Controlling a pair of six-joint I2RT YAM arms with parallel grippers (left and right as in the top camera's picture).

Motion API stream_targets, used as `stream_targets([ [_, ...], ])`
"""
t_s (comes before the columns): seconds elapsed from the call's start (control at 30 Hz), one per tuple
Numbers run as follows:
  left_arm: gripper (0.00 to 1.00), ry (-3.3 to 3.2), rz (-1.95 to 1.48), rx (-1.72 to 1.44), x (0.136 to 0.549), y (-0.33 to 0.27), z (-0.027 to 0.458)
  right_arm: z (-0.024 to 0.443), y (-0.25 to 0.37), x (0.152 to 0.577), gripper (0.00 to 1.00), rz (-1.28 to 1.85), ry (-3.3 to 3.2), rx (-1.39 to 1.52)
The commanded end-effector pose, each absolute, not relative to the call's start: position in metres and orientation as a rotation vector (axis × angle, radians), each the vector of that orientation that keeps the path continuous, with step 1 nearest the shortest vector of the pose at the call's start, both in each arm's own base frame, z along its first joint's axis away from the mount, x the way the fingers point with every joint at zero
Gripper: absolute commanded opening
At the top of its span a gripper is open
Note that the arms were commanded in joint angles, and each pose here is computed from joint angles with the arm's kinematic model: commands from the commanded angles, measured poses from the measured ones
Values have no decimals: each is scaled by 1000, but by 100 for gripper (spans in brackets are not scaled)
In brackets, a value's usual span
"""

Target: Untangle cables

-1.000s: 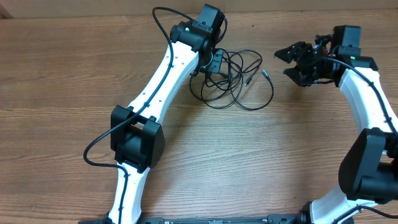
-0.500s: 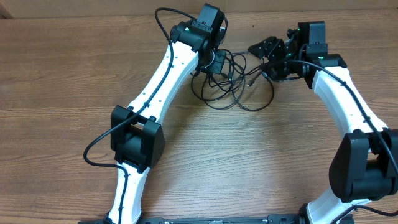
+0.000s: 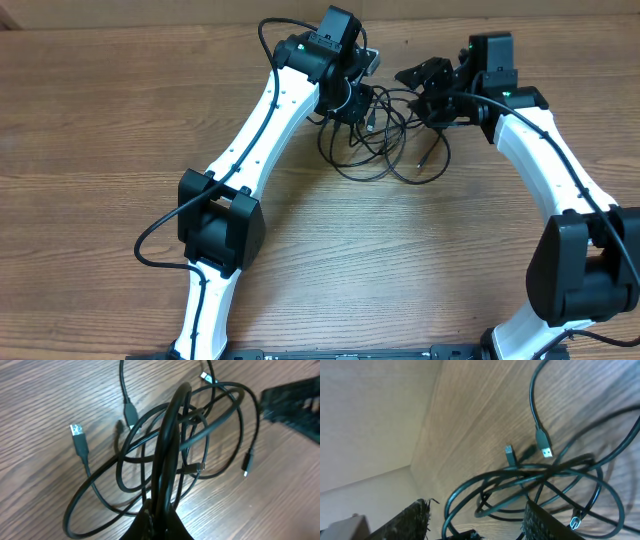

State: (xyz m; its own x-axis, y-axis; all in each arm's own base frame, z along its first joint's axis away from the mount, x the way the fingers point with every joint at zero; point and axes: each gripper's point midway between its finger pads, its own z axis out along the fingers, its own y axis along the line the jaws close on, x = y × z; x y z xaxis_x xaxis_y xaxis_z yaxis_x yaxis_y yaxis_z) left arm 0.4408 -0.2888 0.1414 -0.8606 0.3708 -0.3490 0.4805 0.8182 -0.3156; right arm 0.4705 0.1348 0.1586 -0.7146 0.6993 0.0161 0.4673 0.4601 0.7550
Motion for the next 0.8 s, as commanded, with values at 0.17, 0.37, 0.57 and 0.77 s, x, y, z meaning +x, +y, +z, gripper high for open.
stream_targets([
  [0.17,4,2705,-700,715,431,-302,149,160,130,467,56,1010,2409,1037],
  [0.37,4,2703,-705,716,430,-302,149,154,128,459,53,990,2444,1067],
  [0.57,4,2704,-706,717,430,-302,149,143,124,455,47,944,2461,1119],
  [0.77,4,2703,-706,718,430,-302,149,123,126,465,47,950,2432,1262],
])
